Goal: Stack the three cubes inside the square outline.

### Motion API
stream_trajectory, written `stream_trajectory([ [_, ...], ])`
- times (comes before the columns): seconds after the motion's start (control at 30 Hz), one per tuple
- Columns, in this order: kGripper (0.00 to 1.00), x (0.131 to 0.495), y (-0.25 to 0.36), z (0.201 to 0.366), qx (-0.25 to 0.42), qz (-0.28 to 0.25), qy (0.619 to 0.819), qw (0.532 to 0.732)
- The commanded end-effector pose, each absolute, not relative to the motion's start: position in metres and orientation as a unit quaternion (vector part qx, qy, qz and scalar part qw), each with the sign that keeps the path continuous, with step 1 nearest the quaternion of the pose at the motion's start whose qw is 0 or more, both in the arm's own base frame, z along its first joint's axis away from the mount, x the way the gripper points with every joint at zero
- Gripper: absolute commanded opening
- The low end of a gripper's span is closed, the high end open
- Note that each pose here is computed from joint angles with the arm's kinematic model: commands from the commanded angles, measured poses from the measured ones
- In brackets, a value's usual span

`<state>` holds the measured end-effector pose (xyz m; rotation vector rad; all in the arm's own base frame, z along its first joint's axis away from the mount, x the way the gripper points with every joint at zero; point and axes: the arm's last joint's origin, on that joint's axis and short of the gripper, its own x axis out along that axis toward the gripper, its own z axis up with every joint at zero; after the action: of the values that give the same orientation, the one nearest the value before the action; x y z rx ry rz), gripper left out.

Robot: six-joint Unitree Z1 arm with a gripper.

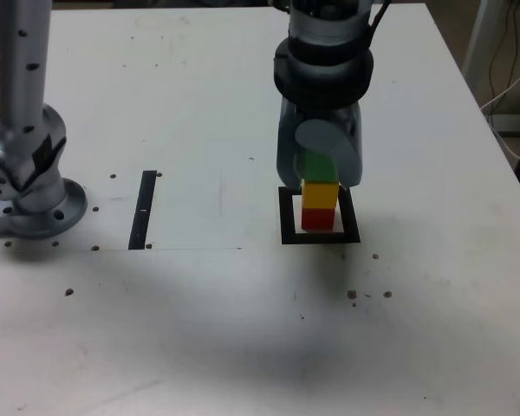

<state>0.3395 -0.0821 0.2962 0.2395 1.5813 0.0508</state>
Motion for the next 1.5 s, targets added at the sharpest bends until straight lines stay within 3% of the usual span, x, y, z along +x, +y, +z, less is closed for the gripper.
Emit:
stream_trajectory([
  [0.0, 0.69, 0.339, -0.083, 0.295, 0.107, 0.022, 0.71, 0.695],
  [0.1, 0.9, 0.337, -0.082, 0.298, 0.107, 0.021, 0.708, 0.698],
  [0.2, 0.99, 0.334, -0.081, 0.302, 0.106, 0.02, 0.705, 0.701],
  [0.53, 0.99, 0.321, -0.08, 0.317, 0.09, -0.003, 0.699, 0.709],
  [0.9, 0.99, 0.27, -0.055, 0.377, 0.075, -0.019, 0.66, 0.747],
  [1.03, 0.99, 0.238, -0.038, 0.389, 0.069, -0.015, 0.655, 0.753],
  [1.23, 1.0, 0.186, -0.018, 0.378, 0.058, -0.003, 0.669, 0.741],
  [1.47, 1.0, 0.144, -0.008, 0.331, 0.052, 0.009, 0.702, 0.711],
])
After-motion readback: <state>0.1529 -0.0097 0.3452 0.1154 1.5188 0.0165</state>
